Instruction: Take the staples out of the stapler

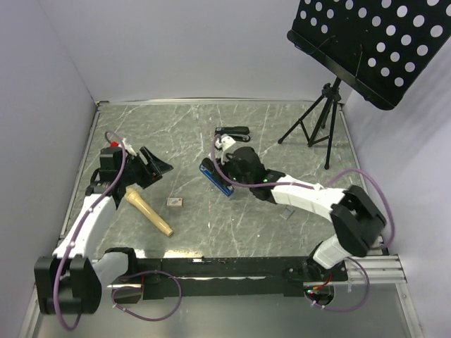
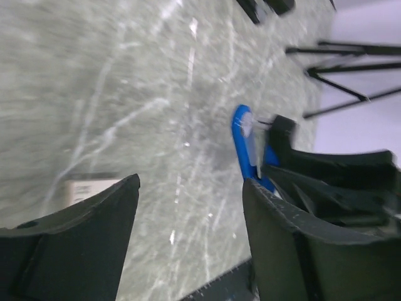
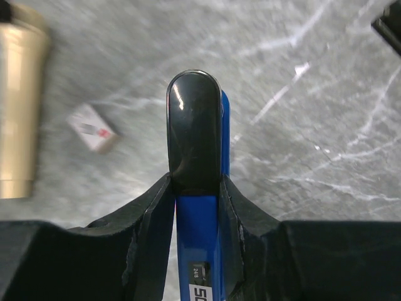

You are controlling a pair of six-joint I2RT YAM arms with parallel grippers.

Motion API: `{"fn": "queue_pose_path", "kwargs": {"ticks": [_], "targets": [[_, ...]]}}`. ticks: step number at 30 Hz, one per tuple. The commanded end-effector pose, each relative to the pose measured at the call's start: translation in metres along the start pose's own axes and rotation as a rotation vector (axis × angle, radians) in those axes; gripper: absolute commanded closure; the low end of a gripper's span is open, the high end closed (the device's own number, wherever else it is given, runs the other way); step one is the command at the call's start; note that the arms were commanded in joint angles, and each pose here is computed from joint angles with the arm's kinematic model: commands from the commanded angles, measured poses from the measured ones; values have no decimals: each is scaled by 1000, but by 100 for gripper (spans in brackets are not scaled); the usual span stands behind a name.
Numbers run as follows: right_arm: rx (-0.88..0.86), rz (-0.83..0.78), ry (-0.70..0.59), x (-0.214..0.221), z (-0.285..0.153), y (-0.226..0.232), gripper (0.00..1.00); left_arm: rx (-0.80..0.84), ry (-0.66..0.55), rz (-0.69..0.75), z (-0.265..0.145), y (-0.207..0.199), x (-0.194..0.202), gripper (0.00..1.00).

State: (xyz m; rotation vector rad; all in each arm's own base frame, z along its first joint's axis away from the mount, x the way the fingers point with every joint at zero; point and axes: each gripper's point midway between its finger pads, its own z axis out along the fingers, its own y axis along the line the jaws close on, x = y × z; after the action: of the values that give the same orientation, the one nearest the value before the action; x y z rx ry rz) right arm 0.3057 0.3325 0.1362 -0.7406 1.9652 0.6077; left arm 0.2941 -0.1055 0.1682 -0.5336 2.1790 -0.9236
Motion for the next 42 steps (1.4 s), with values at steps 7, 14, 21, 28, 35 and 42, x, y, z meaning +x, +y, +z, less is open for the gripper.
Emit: {"fn": "queue_pose_path", "kwargs": {"ticks": [7, 14, 21, 28, 35, 42], "targets": [[-184, 80, -322, -94, -55, 41, 100, 252, 178, 61, 26, -63, 15, 34], [-216, 83, -329, -100, -57, 51, 100, 301, 216, 34, 32, -73, 26, 35], [-236, 78, -332, -101, -60, 63, 100, 291, 223, 43, 36, -70, 29, 36], [-243, 68, -332, -103, -55, 75, 100, 322, 248, 21, 39, -75, 38, 44], [-236, 86, -309, -95, -40, 78, 100, 415, 327, -81, 31, -82, 57, 61], [-212, 97, -263, -85, -31, 74, 100, 375, 345, -82, 28, -76, 62, 99]]}}
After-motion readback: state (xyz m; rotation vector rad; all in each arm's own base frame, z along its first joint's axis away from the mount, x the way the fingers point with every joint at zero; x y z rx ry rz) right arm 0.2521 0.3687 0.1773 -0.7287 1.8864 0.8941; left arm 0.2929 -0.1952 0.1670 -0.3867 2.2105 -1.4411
